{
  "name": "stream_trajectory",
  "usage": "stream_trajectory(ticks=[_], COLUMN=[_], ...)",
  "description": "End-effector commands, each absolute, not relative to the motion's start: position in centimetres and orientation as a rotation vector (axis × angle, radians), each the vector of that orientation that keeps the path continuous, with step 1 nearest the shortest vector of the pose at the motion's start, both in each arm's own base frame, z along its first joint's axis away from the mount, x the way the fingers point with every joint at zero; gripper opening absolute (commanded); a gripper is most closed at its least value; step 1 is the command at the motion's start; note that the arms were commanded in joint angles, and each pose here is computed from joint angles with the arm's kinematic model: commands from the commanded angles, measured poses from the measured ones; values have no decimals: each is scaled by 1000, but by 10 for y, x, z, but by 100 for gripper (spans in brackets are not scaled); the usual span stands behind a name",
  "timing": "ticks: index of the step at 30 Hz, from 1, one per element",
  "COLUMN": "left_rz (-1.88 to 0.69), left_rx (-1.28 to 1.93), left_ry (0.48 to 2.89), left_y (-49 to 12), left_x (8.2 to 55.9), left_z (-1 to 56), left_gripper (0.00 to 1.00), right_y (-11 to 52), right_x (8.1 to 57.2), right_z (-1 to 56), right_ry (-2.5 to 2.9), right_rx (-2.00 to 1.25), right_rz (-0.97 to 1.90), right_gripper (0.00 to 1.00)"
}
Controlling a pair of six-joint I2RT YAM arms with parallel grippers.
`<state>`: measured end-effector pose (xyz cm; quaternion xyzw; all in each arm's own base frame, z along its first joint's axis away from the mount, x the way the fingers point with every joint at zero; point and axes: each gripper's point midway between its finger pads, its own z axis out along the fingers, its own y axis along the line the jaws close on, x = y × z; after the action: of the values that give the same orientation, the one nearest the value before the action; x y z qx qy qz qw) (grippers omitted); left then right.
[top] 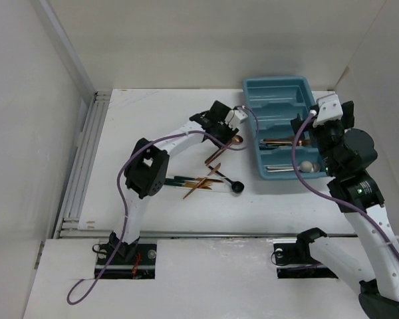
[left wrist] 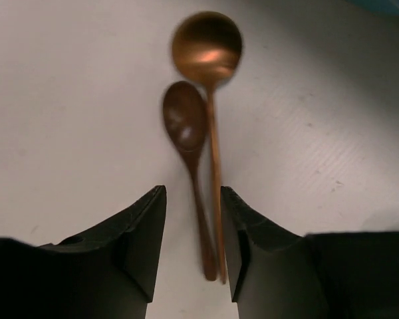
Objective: Sort the eating utensils into containers
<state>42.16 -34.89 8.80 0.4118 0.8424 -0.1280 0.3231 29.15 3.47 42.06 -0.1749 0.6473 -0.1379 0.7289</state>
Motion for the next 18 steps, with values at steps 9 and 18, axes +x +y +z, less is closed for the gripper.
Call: stream_trajectory(ticks=[9, 18], left_rz=[-466, -309], left_rx=[1228, 1200], left_ry=[2206, 2240], left_y=[-373, -361], left_x=[398, 417], left_z=[61, 37], left_gripper=[30, 34], right_y=[30, 28], right_x=[283, 281], right_z=[439, 443], right_ry=[1383, 1377], right_rx=[-318, -313], right_rz=[-286, -299], right_gripper=[99, 99])
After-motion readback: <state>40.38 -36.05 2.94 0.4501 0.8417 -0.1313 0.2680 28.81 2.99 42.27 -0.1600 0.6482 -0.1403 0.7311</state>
